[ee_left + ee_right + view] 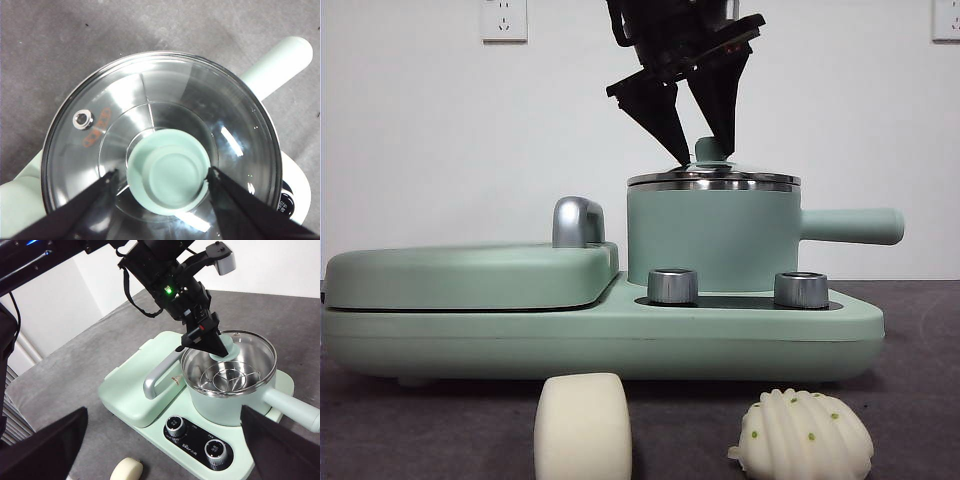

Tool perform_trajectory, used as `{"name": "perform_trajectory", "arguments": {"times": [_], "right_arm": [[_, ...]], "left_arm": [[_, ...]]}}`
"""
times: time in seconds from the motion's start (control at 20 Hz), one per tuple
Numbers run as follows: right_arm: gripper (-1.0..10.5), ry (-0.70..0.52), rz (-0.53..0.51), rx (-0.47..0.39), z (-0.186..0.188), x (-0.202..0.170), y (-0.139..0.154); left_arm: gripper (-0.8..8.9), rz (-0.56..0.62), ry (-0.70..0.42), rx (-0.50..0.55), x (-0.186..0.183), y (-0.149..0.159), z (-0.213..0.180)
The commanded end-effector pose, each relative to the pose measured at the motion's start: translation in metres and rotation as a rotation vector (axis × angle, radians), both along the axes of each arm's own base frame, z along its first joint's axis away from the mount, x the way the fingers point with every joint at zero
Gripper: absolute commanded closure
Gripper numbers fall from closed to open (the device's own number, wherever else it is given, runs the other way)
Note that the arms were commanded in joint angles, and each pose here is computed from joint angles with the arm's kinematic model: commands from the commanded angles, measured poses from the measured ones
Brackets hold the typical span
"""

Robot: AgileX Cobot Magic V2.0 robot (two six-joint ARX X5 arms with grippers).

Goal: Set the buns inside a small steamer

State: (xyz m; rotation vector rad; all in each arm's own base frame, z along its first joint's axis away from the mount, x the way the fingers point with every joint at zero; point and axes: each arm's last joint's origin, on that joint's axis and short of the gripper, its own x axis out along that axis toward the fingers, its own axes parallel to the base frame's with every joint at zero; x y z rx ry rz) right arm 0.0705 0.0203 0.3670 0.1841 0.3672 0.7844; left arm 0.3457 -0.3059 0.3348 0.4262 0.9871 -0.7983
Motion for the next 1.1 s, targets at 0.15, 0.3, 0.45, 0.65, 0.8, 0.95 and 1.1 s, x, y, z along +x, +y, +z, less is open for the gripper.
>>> {"name": "perform_trajectory", "arguments": {"times": [0.15, 0.3, 0.45, 0.65, 0.8, 0.95, 1.1], "right_arm": [[4.6, -0.019, 0.004, -0.004, 0.004, 0.0, 0.0], [4.6, -0.019, 0.004, -0.004, 0.004, 0.0, 0.0], [4.6, -0.019, 0.004, -0.004, 0.004, 0.0, 0.0], [4.6, -0.019, 0.004, -0.004, 0.004, 0.0, 0.0], [4.6, -0.015, 0.003, -0.001, 0.004, 0.0, 0.0], [4.6, 0.018, -0.008, 0.028, 0.004, 0.0, 0.0], [4.6, 0.073, -0.022, 0.065, 0.003, 0.002, 0.0]], "left_arm": [[6.38, -0.033, -0.018, 0.01, 0.003, -0.008, -0.006], [6.92, -0.035, -0.02, 0.011, 0.003, -0.008, -0.006], [6.93, -0.035, -0.02, 0.01, 0.003, -0.008, -0.005], [6.93, -0.028, -0.033, -0.005, -0.001, -0.004, 0.01], [6.94, -0.025, -0.054, -0.025, -0.008, 0.003, 0.03], [6.94, -0.016, -0.084, -0.056, -0.014, 0.009, 0.048], [6.94, 0.009, -0.092, -0.07, -0.014, 0.019, 0.058]]}}
